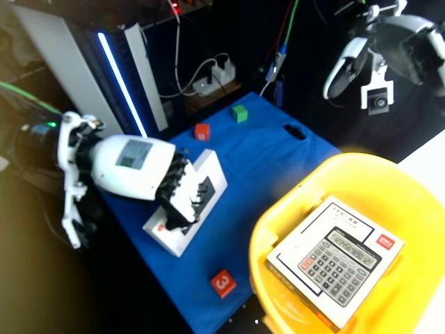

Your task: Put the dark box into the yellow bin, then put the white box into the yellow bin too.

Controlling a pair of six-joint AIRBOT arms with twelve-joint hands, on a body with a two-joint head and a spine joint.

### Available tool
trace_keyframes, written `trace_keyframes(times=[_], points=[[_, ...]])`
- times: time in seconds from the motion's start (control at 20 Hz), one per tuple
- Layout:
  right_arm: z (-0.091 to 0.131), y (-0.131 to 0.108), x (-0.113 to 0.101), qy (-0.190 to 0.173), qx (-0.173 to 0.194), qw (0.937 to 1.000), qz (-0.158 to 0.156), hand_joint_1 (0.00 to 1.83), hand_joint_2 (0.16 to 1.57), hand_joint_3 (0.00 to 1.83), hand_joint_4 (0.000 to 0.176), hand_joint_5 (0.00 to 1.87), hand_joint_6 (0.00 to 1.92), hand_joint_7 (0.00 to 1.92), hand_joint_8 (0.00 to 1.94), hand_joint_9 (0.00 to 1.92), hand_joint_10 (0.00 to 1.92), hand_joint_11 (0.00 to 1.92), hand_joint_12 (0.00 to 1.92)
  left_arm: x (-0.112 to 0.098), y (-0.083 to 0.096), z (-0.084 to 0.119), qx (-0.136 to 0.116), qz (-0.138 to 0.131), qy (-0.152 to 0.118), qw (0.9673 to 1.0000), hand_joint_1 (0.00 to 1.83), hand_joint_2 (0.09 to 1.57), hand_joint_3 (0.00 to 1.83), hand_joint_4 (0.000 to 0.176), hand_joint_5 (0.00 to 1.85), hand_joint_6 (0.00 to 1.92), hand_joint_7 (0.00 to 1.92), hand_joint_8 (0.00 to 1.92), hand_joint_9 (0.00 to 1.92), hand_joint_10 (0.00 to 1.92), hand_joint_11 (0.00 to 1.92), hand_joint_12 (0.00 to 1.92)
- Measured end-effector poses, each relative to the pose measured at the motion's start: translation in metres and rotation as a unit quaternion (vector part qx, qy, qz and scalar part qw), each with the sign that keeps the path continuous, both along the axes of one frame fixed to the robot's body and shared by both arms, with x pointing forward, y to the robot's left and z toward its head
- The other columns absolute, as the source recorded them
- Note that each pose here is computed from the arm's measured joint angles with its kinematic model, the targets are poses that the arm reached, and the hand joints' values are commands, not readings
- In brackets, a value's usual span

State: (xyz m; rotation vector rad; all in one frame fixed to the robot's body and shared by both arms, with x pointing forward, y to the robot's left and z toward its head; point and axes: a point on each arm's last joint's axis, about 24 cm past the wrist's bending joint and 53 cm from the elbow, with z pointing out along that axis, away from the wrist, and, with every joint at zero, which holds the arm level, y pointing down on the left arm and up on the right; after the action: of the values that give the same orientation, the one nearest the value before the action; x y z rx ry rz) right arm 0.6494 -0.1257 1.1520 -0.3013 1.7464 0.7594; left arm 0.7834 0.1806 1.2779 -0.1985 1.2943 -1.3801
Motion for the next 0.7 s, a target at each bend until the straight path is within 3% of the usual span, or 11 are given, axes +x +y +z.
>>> trace_keyframes(times=[0.05, 0.1, 0.15, 0.2, 0.25, 0.3, 0.45, 0.5, 0.55, 0.6, 0.7], points=[[0.000, 0.000, 0.000, 0.000, 0.000, 1.0000, 0.000, 1.17, 1.07, 0.00, 0.000, 1.08, 0.80, 1.01, 1.23, 1.01, 1.66, 0.98, 1.92, 0.000, 0.001, 0.000, -0.002, 0.001, 0.000, 1.0000, 1.02, 0.77, 0.00, 0.066, 0.36, 0.00, 0.40, 0.00, 0.36, 0.00, 0.01, 0.64], [0.000, 0.000, 0.000, 0.001, -0.001, 1.0000, 0.000, 1.18, 1.07, 0.00, 0.000, 1.08, 0.80, 1.00, 1.40, 1.01, 1.78, 1.01, 1.92, 0.000, 0.001, 0.001, -0.003, 0.001, 0.000, 1.0000, 1.03, 0.78, 0.00, 0.067, 0.37, 0.00, 0.40, 0.00, 0.35, 0.00, 0.02, 0.59], [0.000, 0.000, 0.001, 0.002, -0.002, 1.0000, -0.001, 1.18, 1.07, 0.00, 0.000, 1.08, 0.80, 1.02, 1.53, 1.04, 1.86, 1.07, 1.92, 0.000, 0.001, -0.001, -0.002, 0.001, 0.001, 1.0000, 1.00, 0.79, 0.00, 0.083, 0.34, 0.00, 0.38, 0.00, 0.33, 0.00, 0.01, 0.53], [0.001, 0.001, 0.001, 0.001, -0.001, 1.0000, 0.000, 1.18, 1.07, 0.00, 0.000, 1.08, 0.81, 1.01, 1.43, 1.02, 1.76, 1.00, 1.92, 0.000, 0.002, -0.003, -0.001, 0.001, 0.003, 1.0000, 1.00, 0.79, 0.00, 0.081, 0.35, 0.00, 0.38, 0.00, 0.33, 0.00, 0.01, 0.53], [0.004, 0.003, 0.003, -0.002, 0.001, 1.0000, 0.000, 1.25, 1.09, 0.00, 0.000, 1.04, 0.67, 1.03, 1.21, 0.99, 1.46, 0.88, 1.78, 0.000, 0.002, -0.005, 0.000, 0.002, 0.005, 1.0000, 1.00, 0.79, 0.00, 0.074, 0.33, 0.00, 0.35, 0.00, 0.31, 0.00, 0.04, 0.47], [0.010, 0.003, 0.005, -0.008, 0.003, 1.0000, 0.000, 1.26, 1.08, 0.00, 0.000, 1.05, 0.69, 1.08, 1.04, 0.98, 1.14, 0.81, 1.59, 0.001, 0.002, -0.008, 0.003, 0.004, 0.009, 0.9999, 1.00, 0.79, 0.00, 0.084, 0.34, 0.00, 0.36, 0.00, 0.31, 0.00, 0.08, 0.41], [0.026, -0.002, 0.016, -0.027, 0.012, 0.9995, -0.010, 1.25, 1.09, 0.00, 0.000, 0.96, 0.89, 1.13, 0.88, 1.05, 0.70, 0.74, 1.35, 0.004, 0.010, -0.007, 0.001, 0.013, 0.008, 0.9999, 1.00, 0.81, 0.01, 0.079, 0.33, 0.00, 0.34, 0.00, 0.28, 0.00, 0.04, 0.37], [0.031, -0.003, 0.018, -0.032, 0.013, 0.9994, -0.010, 1.26, 1.08, 0.00, 0.000, 0.98, 0.87, 1.16, 0.81, 1.08, 0.61, 0.68, 1.29, 0.005, 0.013, -0.006, 0.000, 0.016, 0.009, 0.9998, 0.98, 0.81, 0.00, 0.114, 0.32, 0.00, 0.35, 0.00, 0.30, 0.00, 0.06, 0.31], [0.040, -0.001, 0.020, -0.043, 0.015, 0.9989, -0.008, 1.26, 1.07, 0.00, 0.000, 1.00, 0.84, 1.19, 0.77, 1.14, 0.52, 0.75, 1.21, 0.006, 0.015, -0.005, 0.001, 0.019, 0.008, 0.9998, 0.98, 0.82, 0.00, 0.116, 0.31, 0.00, 0.35, 0.00, 0.29, 0.00, 0.05, 0.29], [0.046, 0.001, 0.021, -0.051, 0.015, 0.9985, -0.005, 1.27, 1.08, 0.00, 0.000, 0.99, 0.80, 1.15, 0.88, 1.16, 0.56, 0.77, 1.32, 0.006, 0.016, -0.005, 0.001, 0.019, 0.008, 0.9998, 1.00, 0.82, 0.00, 0.118, 0.31, 0.00, 0.34, 0.00, 0.28, 0.00, 0.03, 0.28], [0.064, 0.008, 0.023, -0.071, 0.028, 0.9971, 0.000, 1.26, 1.10, 0.00, 0.000, 0.96, 0.84, 1.09, 1.00, 1.05, 0.85, 0.74, 1.46, 0.008, 0.018, -0.006, 0.005, 0.024, 0.010, 0.9996, 1.01, 0.83, 0.01, 0.082, 0.28, 0.00, 0.33, 0.00, 0.25, 0.00, 0.01, 0.27]])
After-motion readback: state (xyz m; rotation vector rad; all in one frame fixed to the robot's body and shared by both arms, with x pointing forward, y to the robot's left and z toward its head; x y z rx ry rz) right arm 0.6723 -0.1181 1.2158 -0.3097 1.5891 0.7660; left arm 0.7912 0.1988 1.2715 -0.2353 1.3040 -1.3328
